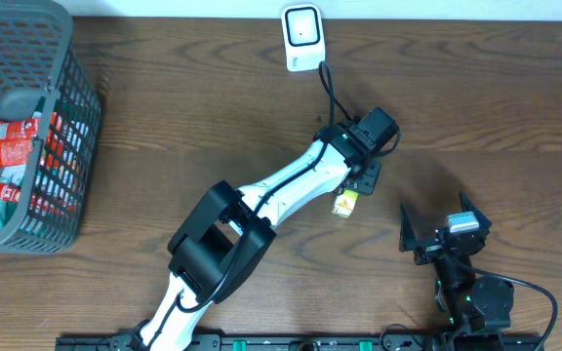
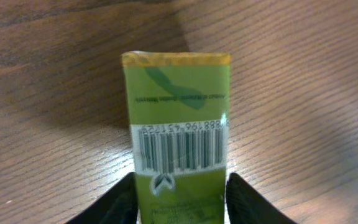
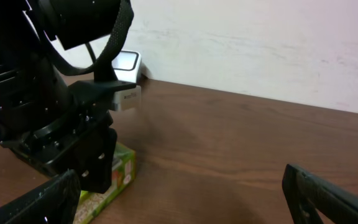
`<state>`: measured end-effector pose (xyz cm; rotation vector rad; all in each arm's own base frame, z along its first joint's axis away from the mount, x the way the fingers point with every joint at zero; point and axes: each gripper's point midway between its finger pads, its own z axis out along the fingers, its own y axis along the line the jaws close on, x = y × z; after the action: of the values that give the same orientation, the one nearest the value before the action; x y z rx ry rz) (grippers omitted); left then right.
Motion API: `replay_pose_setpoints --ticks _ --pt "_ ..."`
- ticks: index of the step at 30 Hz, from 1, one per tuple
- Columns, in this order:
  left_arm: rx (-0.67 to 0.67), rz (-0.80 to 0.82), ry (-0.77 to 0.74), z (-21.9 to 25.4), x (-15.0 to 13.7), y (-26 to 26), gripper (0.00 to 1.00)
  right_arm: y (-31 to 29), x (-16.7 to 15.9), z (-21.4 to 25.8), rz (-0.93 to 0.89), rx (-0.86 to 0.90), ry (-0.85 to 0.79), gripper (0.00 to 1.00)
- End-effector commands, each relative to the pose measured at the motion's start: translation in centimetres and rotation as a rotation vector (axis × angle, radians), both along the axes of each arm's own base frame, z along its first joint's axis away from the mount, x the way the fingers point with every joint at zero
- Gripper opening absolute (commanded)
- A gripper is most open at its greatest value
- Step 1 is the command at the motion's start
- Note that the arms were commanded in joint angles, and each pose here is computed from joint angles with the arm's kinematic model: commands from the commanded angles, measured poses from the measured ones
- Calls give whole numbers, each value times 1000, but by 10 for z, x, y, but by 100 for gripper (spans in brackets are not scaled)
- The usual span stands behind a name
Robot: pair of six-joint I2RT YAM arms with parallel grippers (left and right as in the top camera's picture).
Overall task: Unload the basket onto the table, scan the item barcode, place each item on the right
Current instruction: 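Carry the green carton to the scanner, barcode facing it, then set the green carton down on the table and release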
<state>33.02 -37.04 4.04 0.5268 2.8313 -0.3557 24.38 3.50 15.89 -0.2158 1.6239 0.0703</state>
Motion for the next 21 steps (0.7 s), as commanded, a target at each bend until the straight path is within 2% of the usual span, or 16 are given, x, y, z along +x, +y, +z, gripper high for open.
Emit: replay_pose_setpoints --ticks 1,3,7,14,18,21 --pt "-3 13 -5 1 5 0 56 0 0 0 -2 11 1 99" --pt "-3 13 -5 1 4 0 68 0 0 0 -2 11 1 99" --pt "-5 13 -7 1 5 0 83 0 0 0 -2 11 1 99" --pt "-42 -22 -61 28 12 -7 86 0 0 0 -2 11 1 99" --pt "-80 -45 -140 69 22 -6 86 0 0 0 -2 11 1 99" --pt "-60 -13 -242 116 42 19 86 0 0 0 -2 11 1 99"
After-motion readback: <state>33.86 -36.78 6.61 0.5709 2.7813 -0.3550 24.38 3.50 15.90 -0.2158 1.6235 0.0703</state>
